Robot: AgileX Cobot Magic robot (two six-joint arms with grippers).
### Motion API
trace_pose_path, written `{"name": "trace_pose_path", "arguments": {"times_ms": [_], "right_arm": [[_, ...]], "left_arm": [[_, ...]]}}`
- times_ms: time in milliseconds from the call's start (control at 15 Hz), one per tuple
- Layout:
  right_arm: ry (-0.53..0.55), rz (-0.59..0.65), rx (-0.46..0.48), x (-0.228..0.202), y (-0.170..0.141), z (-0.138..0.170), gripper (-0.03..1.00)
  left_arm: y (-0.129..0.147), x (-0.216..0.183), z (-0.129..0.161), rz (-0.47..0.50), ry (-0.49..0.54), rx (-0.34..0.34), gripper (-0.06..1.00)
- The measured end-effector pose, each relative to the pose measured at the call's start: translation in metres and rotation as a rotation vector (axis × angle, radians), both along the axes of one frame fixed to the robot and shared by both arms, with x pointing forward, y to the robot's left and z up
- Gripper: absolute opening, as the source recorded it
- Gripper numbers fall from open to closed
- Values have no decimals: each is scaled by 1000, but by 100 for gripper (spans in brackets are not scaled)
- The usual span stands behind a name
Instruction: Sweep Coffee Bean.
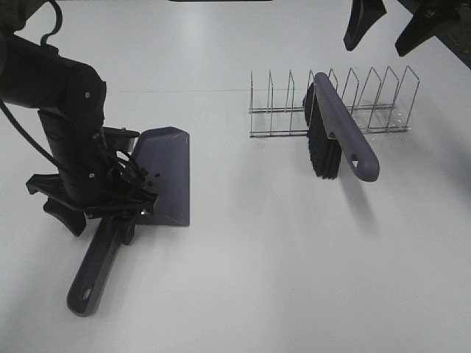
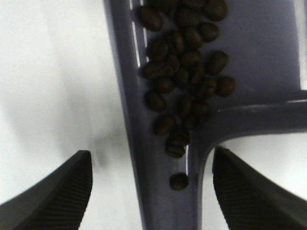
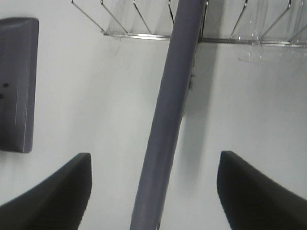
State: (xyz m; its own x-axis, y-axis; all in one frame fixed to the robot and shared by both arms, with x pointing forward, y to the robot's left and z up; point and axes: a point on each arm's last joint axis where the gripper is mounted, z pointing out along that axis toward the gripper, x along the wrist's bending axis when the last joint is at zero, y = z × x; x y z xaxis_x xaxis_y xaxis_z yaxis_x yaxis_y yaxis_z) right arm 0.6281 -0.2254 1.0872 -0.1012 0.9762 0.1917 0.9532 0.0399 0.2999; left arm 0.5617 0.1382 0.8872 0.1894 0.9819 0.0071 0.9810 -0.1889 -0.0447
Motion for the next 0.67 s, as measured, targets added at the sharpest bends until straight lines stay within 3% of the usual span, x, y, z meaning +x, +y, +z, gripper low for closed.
{"name": "trace_pose_path", "arguments": {"times_ms": [333,467,667], "right_arm": [[51,2,-10,-48,-7,1,64],[56,2,-11,-68,-10,4,64],[60,2,-11,-106,-16,8,64]], "left_arm": [[9,6,60,0,-156,-74,66],[35,19,83,61,-217,-90,66],[96,27,120,169,-295,-63,66]]}}
